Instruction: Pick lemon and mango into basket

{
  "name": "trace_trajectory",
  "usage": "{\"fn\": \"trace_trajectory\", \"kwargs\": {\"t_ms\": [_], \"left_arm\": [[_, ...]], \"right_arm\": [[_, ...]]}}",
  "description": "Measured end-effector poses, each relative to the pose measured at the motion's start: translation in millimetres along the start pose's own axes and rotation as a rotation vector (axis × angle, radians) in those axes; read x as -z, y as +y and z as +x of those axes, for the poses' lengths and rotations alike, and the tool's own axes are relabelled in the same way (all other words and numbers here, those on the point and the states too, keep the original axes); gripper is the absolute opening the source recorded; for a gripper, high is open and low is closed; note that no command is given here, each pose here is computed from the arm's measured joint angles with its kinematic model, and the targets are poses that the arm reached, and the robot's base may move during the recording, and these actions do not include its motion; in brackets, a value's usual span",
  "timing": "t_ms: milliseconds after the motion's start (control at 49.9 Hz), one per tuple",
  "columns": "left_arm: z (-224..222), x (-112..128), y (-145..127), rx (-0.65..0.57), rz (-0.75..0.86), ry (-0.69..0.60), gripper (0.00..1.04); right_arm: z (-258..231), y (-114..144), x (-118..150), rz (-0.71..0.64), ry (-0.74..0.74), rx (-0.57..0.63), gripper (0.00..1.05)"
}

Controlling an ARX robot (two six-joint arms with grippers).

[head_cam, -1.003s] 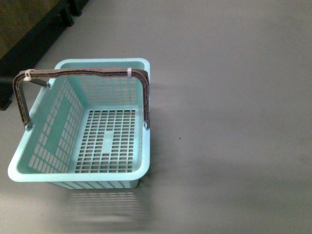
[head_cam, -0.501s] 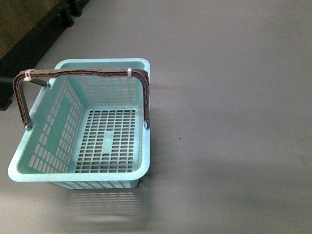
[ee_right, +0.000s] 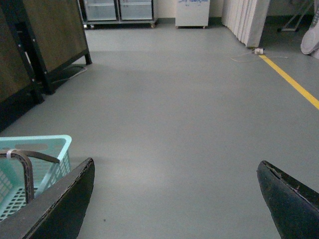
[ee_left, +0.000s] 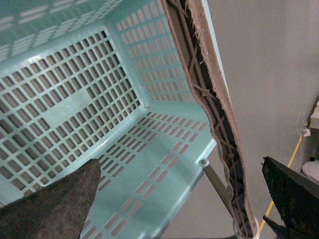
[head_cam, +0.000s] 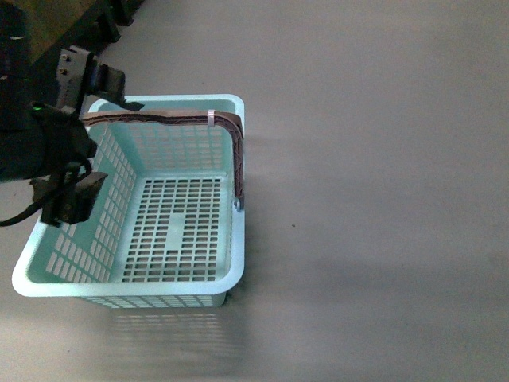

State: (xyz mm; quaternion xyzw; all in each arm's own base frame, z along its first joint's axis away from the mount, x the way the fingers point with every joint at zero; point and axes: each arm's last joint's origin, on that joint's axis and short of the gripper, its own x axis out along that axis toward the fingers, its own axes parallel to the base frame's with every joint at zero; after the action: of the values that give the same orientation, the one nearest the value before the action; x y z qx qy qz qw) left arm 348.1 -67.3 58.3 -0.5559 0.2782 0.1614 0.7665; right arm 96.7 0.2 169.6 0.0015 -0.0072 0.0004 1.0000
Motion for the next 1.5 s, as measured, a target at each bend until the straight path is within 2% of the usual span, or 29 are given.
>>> {"fn": "trace_trajectory", "kwargs": {"t_ms": [341, 542, 682, 802, 842, 903, 963, 1123, 1284, 1504], "left_arm": [[62, 11, -35, 0.056, -0.072, 0.002, 0.97], [78, 12, -40, 0.049, -0.087, 0.016, 0.58], [79, 12, -41, 0.028, -0.099, 0.016, 0.37], [77, 11, -39, -0.055, -0.105, 0.002, 0.17], [73, 9, -42, -0.057, -0.142, -0.006, 0.14], [63, 5, -47, -0.061, -0.159, 0.008, 0.04], [53, 3, -50, -0.054, -0.140, 0.007, 0.05], [5, -11, -63, -0.027, -0.207, 0.002, 0.05], [-90, -34, -84, 0.125, -0.293, -0.036, 0.05], [-171, -46, -91, 0.210, -0.370, -0.064, 0.05]], "right_arm": [[0, 0, 0, 0.000, 0.000, 0.000, 0.96], [0, 0, 0, 0.000, 0.000, 0.000, 0.96], [0, 0, 0, 0.000, 0.000, 0.000, 0.96], [0, 0, 0, 0.000, 0.000, 0.000, 0.96], [0, 0, 0, 0.000, 0.000, 0.000, 0.96], [0, 0, 0, 0.000, 0.000, 0.000, 0.96], [0, 0, 0, 0.000, 0.000, 0.000, 0.96], [0, 0, 0, 0.000, 0.000, 0.000, 0.96], [0, 0, 0, 0.000, 0.000, 0.000, 0.96], [0, 0, 0, 0.000, 0.000, 0.000, 0.96]]}}
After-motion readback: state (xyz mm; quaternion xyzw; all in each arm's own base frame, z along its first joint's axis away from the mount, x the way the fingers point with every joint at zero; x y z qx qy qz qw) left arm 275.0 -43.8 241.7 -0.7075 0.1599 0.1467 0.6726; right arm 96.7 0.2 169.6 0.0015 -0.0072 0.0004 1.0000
